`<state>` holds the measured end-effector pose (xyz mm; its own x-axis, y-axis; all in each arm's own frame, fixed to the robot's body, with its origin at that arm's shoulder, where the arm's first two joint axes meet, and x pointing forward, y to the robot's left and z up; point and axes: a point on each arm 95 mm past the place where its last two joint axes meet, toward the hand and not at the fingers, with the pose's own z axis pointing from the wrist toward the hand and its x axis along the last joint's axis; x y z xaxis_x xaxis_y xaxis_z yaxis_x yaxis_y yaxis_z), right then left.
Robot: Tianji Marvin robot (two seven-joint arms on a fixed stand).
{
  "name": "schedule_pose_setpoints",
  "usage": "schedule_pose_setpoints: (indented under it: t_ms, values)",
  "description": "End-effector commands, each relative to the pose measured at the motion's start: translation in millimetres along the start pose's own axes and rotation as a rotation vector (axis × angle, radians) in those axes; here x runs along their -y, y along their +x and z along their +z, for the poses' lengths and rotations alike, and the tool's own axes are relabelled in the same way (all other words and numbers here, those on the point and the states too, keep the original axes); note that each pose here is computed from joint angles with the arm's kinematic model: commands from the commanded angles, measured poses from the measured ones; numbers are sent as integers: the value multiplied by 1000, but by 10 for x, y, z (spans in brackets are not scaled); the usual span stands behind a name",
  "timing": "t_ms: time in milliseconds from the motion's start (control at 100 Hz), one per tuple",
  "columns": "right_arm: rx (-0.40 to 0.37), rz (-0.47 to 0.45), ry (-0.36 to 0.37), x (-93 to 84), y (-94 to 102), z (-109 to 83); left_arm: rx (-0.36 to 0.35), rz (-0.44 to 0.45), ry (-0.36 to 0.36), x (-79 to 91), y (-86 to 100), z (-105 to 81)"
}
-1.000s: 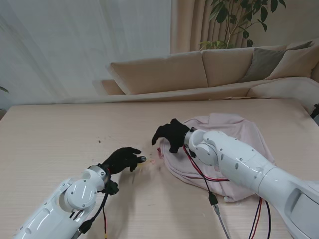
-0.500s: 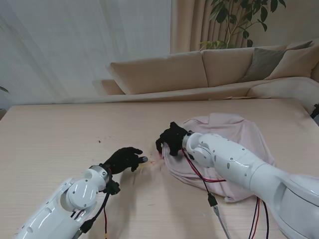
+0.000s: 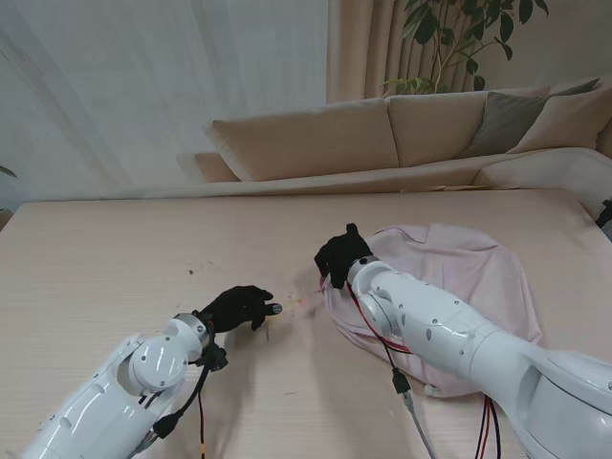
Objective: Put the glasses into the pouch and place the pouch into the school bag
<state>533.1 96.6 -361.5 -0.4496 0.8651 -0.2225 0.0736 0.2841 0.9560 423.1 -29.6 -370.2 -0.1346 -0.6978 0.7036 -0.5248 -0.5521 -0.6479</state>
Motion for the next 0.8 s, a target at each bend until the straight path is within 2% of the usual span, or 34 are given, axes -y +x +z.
schedule_pose_setpoints:
  t_ms: [0, 160, 290, 410, 560, 790]
  values:
    - [43, 13, 8, 63, 34, 15, -13, 5, -6, 71, 43, 31]
    - [260, 45, -80, 59, -31, 68, -33, -28, -15, 40, 112, 90]
    - [417, 96, -101, 54, -119, 81, -55, -47, -25, -31, 179, 106]
    - [527, 127, -116, 77, -200, 85, -81, -41, -61, -129, 235, 83]
    - [591, 142, -126, 82, -268, 74, -96, -45, -128, -315, 247, -37]
    - [601, 154, -122, 76, -309, 57, -76, 6, -207, -587, 163, -344]
